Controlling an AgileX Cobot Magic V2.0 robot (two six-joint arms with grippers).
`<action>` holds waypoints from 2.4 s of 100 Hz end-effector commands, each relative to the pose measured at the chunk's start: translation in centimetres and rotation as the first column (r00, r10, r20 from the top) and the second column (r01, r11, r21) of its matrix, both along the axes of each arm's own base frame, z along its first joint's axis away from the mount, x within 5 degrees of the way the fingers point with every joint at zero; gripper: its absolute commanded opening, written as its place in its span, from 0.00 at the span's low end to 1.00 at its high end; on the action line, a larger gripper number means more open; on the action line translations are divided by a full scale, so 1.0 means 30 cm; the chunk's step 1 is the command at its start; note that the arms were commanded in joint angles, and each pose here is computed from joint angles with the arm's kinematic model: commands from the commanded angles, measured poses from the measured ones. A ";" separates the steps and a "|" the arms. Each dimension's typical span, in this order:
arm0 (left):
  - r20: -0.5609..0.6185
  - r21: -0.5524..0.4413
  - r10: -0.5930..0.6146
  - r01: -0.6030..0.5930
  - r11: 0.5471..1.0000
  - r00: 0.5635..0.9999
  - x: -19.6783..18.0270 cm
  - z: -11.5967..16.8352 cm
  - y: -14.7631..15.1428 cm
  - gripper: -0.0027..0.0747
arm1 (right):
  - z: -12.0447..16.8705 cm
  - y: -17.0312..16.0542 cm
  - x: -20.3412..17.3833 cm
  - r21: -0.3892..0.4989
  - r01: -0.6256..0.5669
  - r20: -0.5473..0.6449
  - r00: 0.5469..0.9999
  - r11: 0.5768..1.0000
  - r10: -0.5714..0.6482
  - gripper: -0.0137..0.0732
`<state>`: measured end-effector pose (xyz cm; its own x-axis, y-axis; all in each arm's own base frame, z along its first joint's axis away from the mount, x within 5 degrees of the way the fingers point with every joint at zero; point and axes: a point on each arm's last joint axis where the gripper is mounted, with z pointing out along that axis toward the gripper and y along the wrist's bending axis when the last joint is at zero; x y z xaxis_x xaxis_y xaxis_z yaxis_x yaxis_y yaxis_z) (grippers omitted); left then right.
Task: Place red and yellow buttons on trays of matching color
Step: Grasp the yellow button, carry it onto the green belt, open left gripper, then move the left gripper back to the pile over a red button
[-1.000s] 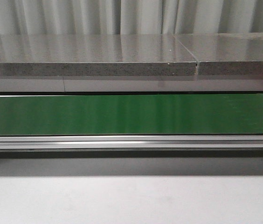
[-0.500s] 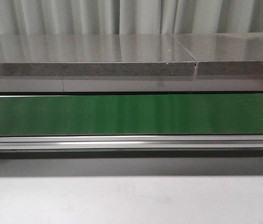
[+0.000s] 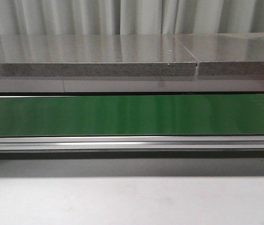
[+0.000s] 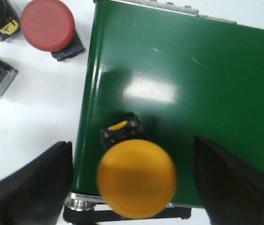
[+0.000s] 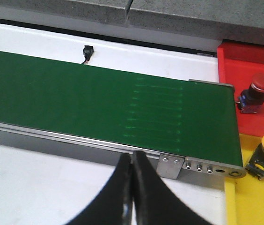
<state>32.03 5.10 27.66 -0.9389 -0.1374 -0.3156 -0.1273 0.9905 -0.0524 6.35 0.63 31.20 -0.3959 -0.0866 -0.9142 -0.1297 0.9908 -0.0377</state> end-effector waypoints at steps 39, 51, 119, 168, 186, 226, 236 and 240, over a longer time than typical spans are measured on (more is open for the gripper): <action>0.276 -0.052 0.103 -0.093 0.994 0.956 -0.017 0.163 0.031 0.76 | 0.043 0.002 0.006 0.003 -0.009 0.087 0.996 1.000 0.008 0.08; 0.237 -0.060 0.164 -0.155 0.986 0.957 -0.037 0.150 0.098 0.76 | 0.043 0.002 0.006 0.003 -0.009 0.087 0.996 1.000 0.008 0.08; -0.021 -0.083 0.313 -0.314 0.946 0.949 0.054 -0.099 0.331 0.74 | 0.043 0.002 0.006 0.003 -0.009 0.088 0.996 1.000 0.008 0.08; 0.013 -0.030 0.333 -0.333 0.943 0.943 0.128 -0.159 0.385 0.74 | 0.043 0.002 0.006 0.003 -0.009 0.088 0.996 1.000 0.008 0.08; 0.054 -0.021 0.340 -0.340 0.940 0.939 0.139 -0.157 0.392 0.74 | 0.043 0.002 0.006 0.003 -0.009 0.088 0.996 1.000 0.008 0.08; 0.065 -0.019 0.341 -0.341 0.940 0.938 0.142 -0.156 0.394 0.45 | 0.043 0.002 0.006 0.003 -0.009 0.088 0.996 1.000 0.008 0.08; 0.065 -0.019 0.341 -0.341 0.940 0.938 0.142 -0.156 0.394 0.36 | 0.043 0.002 0.006 0.003 -0.009 0.088 0.996 1.000 0.008 0.08; 0.065 -0.019 0.341 -0.340 0.940 0.938 0.142 -0.156 0.394 0.35 | 0.043 0.002 0.006 0.003 -0.009 0.088 0.996 1.000 0.008 0.08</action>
